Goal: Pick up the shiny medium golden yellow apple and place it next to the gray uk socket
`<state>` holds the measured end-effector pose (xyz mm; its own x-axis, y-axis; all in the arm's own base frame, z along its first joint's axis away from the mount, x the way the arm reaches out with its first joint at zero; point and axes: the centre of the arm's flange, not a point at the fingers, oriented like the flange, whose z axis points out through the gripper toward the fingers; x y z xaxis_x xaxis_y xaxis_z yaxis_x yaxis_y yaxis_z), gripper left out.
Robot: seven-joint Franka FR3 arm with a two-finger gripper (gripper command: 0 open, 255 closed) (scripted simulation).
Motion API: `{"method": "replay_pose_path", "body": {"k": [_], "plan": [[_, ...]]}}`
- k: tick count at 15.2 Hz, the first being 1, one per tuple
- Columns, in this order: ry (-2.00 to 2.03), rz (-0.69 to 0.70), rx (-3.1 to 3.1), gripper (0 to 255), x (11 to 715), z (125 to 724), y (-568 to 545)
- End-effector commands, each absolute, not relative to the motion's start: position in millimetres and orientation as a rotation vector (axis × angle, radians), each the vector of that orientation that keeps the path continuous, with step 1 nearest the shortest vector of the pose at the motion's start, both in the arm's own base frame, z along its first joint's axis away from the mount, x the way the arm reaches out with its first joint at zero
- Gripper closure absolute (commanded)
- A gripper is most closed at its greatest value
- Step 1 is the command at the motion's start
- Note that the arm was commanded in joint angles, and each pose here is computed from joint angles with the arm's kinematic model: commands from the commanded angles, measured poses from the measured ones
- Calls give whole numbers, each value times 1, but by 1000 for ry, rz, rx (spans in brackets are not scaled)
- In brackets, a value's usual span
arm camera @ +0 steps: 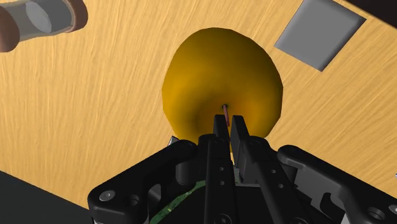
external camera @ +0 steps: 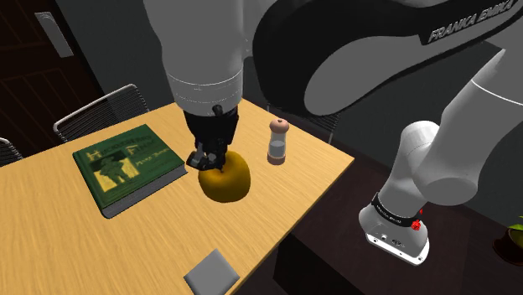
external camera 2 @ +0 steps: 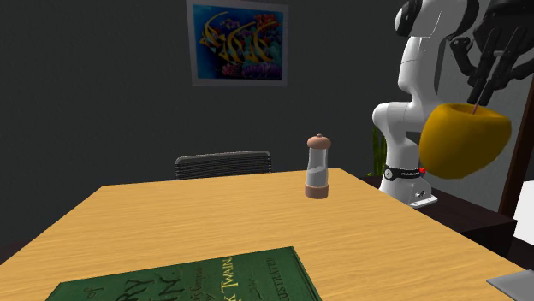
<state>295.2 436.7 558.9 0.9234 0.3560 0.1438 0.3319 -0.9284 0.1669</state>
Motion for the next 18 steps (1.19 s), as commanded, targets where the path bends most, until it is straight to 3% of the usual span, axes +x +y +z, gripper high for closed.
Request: {"method": "replay_pose_path", "body": {"k": [1,18], "plan": [[529,260,2944,255,295,548,436],[529,260,2944,255,295,458,436]]}}
